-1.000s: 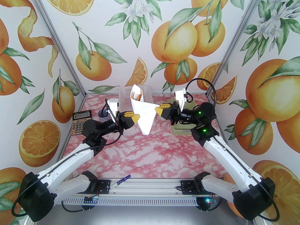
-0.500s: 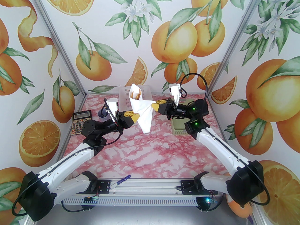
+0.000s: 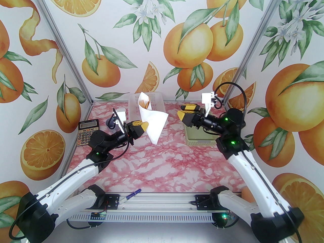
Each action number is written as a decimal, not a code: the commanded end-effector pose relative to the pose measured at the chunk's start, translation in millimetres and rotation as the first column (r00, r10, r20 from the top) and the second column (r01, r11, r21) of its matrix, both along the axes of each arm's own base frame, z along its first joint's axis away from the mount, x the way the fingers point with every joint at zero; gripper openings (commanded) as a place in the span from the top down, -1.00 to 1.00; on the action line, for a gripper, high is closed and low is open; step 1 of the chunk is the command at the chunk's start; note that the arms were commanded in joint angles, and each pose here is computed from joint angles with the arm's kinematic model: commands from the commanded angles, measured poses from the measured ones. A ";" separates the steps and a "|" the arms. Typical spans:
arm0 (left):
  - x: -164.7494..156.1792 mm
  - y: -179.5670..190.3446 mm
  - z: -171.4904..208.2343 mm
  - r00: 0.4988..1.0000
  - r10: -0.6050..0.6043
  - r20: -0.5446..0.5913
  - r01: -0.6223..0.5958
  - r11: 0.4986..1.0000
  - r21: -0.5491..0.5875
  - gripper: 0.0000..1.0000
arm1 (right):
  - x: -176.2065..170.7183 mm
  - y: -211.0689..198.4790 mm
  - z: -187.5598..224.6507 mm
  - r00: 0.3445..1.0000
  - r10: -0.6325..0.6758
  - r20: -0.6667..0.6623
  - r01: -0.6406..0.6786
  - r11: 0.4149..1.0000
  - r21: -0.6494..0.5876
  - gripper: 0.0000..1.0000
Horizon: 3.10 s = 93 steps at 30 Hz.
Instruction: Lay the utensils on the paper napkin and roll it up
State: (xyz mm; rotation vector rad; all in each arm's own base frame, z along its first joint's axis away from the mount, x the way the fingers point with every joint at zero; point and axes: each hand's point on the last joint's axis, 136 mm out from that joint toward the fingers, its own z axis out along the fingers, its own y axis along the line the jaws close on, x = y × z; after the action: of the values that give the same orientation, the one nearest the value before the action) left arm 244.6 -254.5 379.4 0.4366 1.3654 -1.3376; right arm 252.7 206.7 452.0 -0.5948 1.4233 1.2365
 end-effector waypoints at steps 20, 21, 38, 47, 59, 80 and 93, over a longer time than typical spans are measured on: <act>9.0 1.0 -11.7 0.999 0.038 -0.024 -0.038 0.999 0.000 1.00 | -32.2 83.5 -40.4 0.955 0.270 -0.126 -0.276 0.961 -0.031 0.16; 8.5 0.9 -10.8 0.999 0.036 -0.022 -0.036 0.999 -0.003 1.00 | -26.7 83.7 -45.0 0.961 0.243 -0.133 -0.251 0.967 -0.046 0.15; 2.0 -2.0 -0.5 1.000 0.000 0.005 0.000 1.000 -0.020 1.00 | 8.3 89.3 -60.6 0.987 0.124 -0.107 -0.138 0.981 -0.134 0.13; -2.5 -2.8 4.6 1.000 -0.015 0.023 0.016 0.999 -0.031 1.00 | 14.8 98.9 -54.3 0.982 0.162 -0.093 -0.172 0.979 -0.110 0.09; -8.8 -7.7 12.2 0.997 -0.060 0.052 0.062 0.997 -0.049 1.00 | 15.7 110.2 -44.4 0.965 0.246 -0.088 -0.251 0.967 -0.050 -0.03; -7.2 -8.6 10.3 0.998 -0.042 0.048 0.044 0.998 -0.041 1.00 | 16.3 100.3 -40.6 0.977 0.204 -0.066 -0.210 0.974 -0.082 -0.04; 7.5 1.8 -4.4 0.998 0.070 -0.004 -0.070 0.997 -0.015 1.00 | -7.0 57.6 -42.3 0.991 0.089 -0.095 -0.100 0.988 -0.117 -0.12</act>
State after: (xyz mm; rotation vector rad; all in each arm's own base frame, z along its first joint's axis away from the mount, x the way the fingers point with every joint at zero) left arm 251.1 -256.3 373.6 0.3856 1.3673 -1.3231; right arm 250.9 263.3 425.9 -0.7075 1.5135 1.2407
